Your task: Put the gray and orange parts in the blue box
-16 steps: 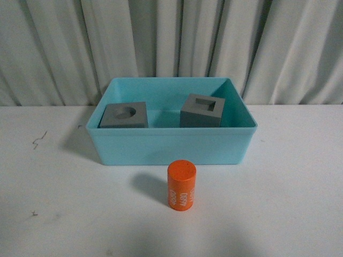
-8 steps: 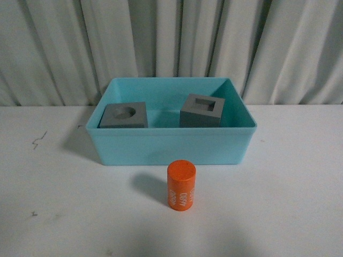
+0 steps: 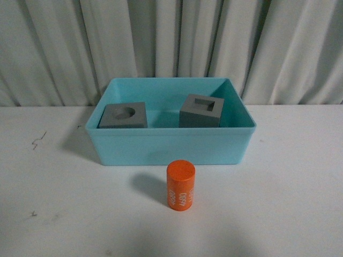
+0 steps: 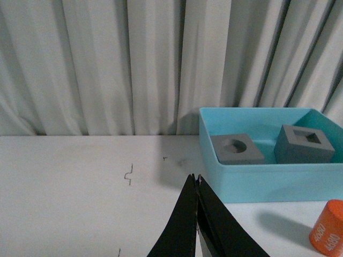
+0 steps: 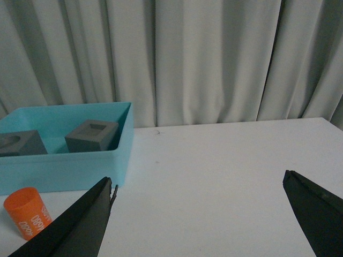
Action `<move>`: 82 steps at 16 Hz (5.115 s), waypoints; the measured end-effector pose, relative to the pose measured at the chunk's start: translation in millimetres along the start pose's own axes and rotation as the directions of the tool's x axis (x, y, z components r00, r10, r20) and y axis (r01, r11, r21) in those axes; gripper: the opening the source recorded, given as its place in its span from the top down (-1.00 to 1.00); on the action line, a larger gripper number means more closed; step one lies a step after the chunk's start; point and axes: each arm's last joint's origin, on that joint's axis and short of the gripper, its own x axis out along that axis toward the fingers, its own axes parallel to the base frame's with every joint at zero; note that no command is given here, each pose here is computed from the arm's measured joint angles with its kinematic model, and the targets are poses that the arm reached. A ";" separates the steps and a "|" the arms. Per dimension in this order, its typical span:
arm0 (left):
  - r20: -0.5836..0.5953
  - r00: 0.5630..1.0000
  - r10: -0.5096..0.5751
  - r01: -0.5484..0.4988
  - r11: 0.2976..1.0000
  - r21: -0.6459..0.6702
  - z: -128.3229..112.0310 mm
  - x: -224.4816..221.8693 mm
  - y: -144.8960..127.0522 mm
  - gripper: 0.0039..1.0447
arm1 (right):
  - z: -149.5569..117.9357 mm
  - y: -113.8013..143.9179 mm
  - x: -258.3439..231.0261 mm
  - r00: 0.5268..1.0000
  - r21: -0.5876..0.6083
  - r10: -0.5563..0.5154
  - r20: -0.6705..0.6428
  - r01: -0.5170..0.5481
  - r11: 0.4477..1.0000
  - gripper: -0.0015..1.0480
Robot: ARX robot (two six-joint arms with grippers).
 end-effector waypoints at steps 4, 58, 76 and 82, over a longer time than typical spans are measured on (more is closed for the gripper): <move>0.000 1.000 0.000 0.000 1.000 0.000 0.1 -5.9 0.0 0.97 | -0.1 0.0 0.0 1.000 0.000 0.000 -0.001 0.000 1.000 -0.87; -0.012 1.000 -0.001 0.001 1.000 0.002 -3.5 -22.6 0.1 -0.88 | -48.6 86.1 219.0 0.477 -0.091 0.586 -0.655 -0.819 0.566 -0.87; -0.011 1.000 -0.001 0.001 1.000 0.002 -3.4 -22.6 0.0 -0.88 | -78.2 150.7 248.8 0.394 -0.042 0.613 -0.685 -0.862 0.506 -0.87; -0.011 1.000 0.000 0.000 1.000 0.002 -3.4 -22.6 0.1 -0.88 | -87.2 168.9 255.5 0.375 -0.036 0.614 -0.695 -0.871 0.491 -0.87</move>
